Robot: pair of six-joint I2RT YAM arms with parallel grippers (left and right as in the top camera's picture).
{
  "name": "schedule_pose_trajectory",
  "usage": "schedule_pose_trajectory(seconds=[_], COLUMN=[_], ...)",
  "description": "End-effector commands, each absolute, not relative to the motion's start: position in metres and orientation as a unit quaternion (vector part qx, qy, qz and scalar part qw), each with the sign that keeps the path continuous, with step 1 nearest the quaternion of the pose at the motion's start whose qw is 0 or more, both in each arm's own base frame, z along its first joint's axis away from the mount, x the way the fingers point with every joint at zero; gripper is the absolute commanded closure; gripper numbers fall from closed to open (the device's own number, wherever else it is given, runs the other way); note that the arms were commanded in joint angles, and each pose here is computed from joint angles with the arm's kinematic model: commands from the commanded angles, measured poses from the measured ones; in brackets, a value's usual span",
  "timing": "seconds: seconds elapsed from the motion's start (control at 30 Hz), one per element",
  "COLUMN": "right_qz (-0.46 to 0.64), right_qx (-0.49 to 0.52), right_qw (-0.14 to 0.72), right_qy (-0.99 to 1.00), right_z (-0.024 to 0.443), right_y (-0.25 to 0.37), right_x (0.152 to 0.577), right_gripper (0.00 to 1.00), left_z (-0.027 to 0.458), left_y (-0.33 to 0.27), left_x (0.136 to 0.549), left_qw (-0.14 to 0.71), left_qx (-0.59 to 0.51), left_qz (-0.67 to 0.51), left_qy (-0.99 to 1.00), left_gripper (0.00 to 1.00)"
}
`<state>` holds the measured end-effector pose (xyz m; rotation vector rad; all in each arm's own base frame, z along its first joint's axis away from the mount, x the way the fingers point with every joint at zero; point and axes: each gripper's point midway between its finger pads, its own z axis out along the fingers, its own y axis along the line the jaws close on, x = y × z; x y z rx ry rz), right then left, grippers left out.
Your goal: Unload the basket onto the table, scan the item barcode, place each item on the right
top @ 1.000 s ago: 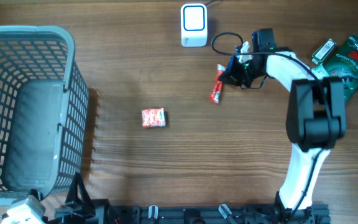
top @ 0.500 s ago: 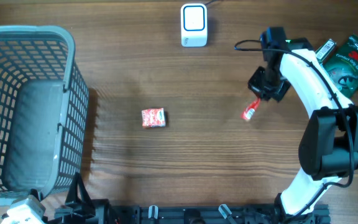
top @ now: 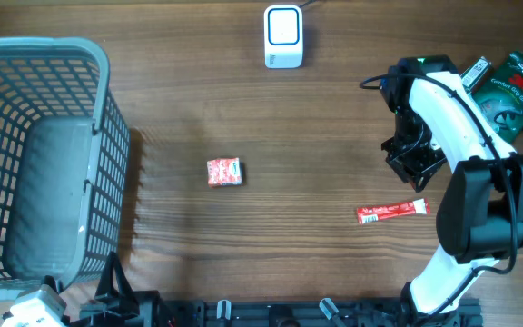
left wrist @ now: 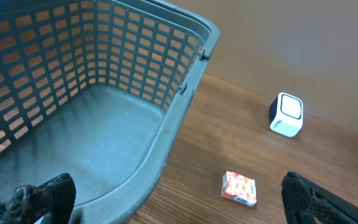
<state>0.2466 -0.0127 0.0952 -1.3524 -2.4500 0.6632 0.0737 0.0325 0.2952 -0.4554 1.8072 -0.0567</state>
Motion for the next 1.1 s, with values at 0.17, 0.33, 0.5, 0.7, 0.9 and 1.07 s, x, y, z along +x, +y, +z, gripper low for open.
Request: schedule_pose_trajectory(seconds=[0.17, 0.33, 0.5, 0.7, 0.9, 1.07], right_qz=[0.21, 0.168, 0.054, 0.069, 0.084, 0.111], right_qx=[-0.404, -0.397, -0.426, -0.45, -0.45, -0.452], right_qw=[0.172, 0.177, 0.199, 0.183, 0.21, 0.206], right_qy=[-0.873, -0.885, -0.881, -0.871, -0.864, -0.861], right_z=[0.082, 0.065, 0.013, -0.005, 0.002, 0.005], right_y=[-0.007, 0.005, 0.042, 0.037, 0.035, 0.024], right_x=[0.247, 0.251, 0.247, 0.242, 0.229, 0.225], right_gripper=[0.03, 0.17, 0.39, 0.43, 0.59, 0.48], left_z=[0.297, 0.297, 0.297, 0.297, 0.297, 0.297], left_y=[0.031, 0.031, 0.031, 0.031, 0.031, 0.031], left_x=[0.073, 0.073, 0.073, 0.073, 0.073, 0.073], left_qw=[0.6, 0.6, 0.6, 0.6, 0.6, 0.6], left_qx=[-0.193, -0.193, -0.193, -0.193, -0.193, -0.193], left_qz=[-0.029, -0.029, -0.029, -0.029, -0.029, -0.029], left_qy=[0.776, 0.776, 0.776, 0.776, 0.776, 0.776], left_gripper=[0.0, 0.0, 0.0, 0.0, 0.0, 0.0])
